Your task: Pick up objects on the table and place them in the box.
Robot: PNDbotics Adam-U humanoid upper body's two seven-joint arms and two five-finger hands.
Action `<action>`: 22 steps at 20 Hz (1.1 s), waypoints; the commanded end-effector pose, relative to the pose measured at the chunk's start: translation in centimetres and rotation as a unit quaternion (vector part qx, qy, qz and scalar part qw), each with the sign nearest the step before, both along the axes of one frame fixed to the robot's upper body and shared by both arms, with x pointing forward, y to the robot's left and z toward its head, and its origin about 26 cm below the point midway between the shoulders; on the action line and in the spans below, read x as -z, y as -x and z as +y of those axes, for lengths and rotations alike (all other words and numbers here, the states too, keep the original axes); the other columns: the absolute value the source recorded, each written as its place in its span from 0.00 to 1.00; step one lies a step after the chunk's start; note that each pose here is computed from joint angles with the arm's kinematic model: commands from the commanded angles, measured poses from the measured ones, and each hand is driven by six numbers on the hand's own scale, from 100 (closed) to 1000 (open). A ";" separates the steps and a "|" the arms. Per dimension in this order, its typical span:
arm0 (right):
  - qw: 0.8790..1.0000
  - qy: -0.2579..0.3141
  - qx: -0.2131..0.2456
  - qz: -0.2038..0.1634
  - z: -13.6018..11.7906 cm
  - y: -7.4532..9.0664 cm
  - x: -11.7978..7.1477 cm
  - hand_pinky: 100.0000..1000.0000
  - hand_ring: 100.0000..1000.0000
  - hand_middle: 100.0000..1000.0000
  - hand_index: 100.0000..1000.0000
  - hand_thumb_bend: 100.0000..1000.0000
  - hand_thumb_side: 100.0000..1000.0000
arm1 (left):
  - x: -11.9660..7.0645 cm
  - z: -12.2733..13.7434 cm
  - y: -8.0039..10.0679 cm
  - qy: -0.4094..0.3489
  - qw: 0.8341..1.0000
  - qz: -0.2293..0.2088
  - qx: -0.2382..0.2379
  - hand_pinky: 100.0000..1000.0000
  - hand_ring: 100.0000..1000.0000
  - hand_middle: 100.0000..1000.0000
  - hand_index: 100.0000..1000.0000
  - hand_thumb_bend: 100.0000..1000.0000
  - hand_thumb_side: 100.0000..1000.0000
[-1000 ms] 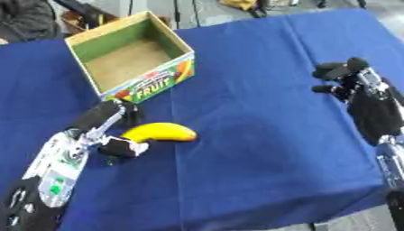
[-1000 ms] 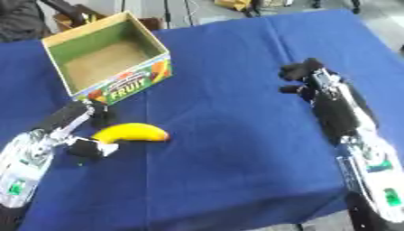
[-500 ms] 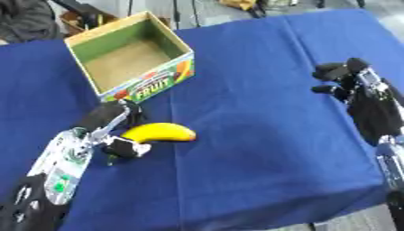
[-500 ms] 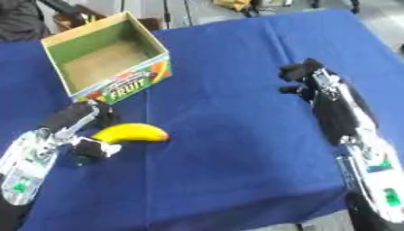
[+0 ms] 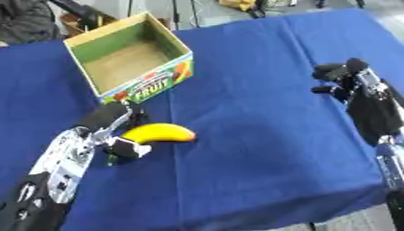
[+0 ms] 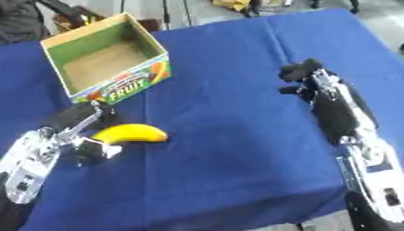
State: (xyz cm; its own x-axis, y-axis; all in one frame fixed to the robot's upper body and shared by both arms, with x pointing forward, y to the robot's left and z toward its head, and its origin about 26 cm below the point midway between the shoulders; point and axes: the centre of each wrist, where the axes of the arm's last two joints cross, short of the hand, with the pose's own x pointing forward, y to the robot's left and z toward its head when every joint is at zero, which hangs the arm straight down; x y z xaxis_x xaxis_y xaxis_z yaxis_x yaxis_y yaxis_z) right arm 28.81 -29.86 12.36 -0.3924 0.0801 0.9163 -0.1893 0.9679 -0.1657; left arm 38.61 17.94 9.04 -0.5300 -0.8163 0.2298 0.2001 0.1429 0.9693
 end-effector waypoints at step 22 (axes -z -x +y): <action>1.000 0.010 -0.003 -0.011 0.0 -0.2 -0.7 0.71 0.80 0.71 0.54 0.00 0.78 | -0.1 0.7 0.0 -0.013 1.000 -0.007 -0.010 0.41 0.37 0.36 0.56 0.10 0.16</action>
State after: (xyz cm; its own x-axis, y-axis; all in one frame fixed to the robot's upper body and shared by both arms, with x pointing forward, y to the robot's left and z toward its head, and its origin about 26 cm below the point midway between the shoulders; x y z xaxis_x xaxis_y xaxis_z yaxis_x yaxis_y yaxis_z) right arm 28.95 -29.85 12.36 -0.3906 0.0800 0.9171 -0.1913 0.9674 -0.1658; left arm 38.58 17.87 8.98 -0.5276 -0.8218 0.2153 0.1848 0.1364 0.9733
